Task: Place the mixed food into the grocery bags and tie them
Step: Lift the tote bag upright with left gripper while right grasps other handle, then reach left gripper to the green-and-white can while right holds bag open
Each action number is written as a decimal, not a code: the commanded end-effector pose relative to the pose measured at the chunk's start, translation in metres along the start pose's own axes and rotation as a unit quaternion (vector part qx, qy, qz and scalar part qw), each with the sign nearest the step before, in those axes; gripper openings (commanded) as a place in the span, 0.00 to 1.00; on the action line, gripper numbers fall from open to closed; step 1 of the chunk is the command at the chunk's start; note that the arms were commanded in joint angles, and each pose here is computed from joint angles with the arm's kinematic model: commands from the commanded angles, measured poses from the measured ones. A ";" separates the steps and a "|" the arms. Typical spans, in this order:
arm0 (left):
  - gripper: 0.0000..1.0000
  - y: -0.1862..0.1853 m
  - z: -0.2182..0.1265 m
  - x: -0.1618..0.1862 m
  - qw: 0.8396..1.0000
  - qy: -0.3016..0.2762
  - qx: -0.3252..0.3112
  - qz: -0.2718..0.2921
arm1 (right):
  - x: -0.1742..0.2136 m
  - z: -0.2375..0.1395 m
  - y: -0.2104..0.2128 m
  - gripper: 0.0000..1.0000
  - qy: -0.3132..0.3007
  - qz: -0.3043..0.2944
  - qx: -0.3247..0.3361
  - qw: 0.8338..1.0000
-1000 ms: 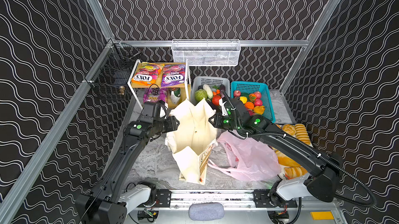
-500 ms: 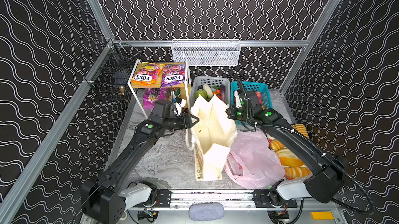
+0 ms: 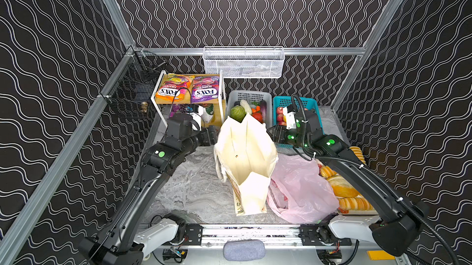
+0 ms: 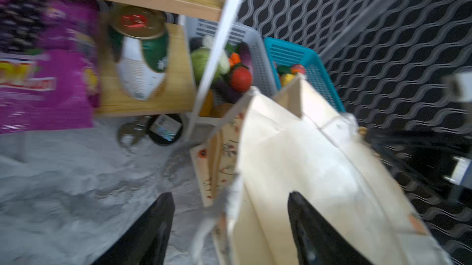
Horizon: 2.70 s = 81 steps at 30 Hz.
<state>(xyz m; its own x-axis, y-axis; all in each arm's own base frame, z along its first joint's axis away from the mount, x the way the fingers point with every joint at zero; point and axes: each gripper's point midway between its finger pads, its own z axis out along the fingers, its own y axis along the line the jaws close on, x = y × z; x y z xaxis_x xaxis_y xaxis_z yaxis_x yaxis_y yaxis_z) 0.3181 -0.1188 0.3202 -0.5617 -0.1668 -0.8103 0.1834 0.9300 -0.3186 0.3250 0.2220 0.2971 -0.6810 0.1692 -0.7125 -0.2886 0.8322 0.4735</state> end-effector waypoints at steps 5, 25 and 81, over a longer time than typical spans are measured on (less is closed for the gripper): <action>0.73 0.046 0.023 -0.017 0.987 -0.106 -0.048 0.113 | -0.013 -0.021 0.024 0.62 -0.045 -0.010 -0.071 0.996; 0.82 0.064 0.118 -0.030 0.947 -0.277 0.010 0.163 | 0.000 -0.024 0.016 0.63 -0.042 0.022 -0.068 0.997; 0.39 0.062 0.130 -0.016 0.930 -0.322 -0.026 0.178 | 0.021 -0.030 0.008 0.68 -0.036 0.041 -0.078 0.995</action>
<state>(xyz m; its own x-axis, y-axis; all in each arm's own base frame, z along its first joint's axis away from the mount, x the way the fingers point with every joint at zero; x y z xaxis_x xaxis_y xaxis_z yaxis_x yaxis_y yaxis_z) 0.4526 -0.1045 0.2294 0.0580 0.0250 -0.9980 0.2312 0.9722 0.0378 0.2853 0.2153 0.2934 -0.6779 0.2641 -0.6861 -0.3219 0.7324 0.6000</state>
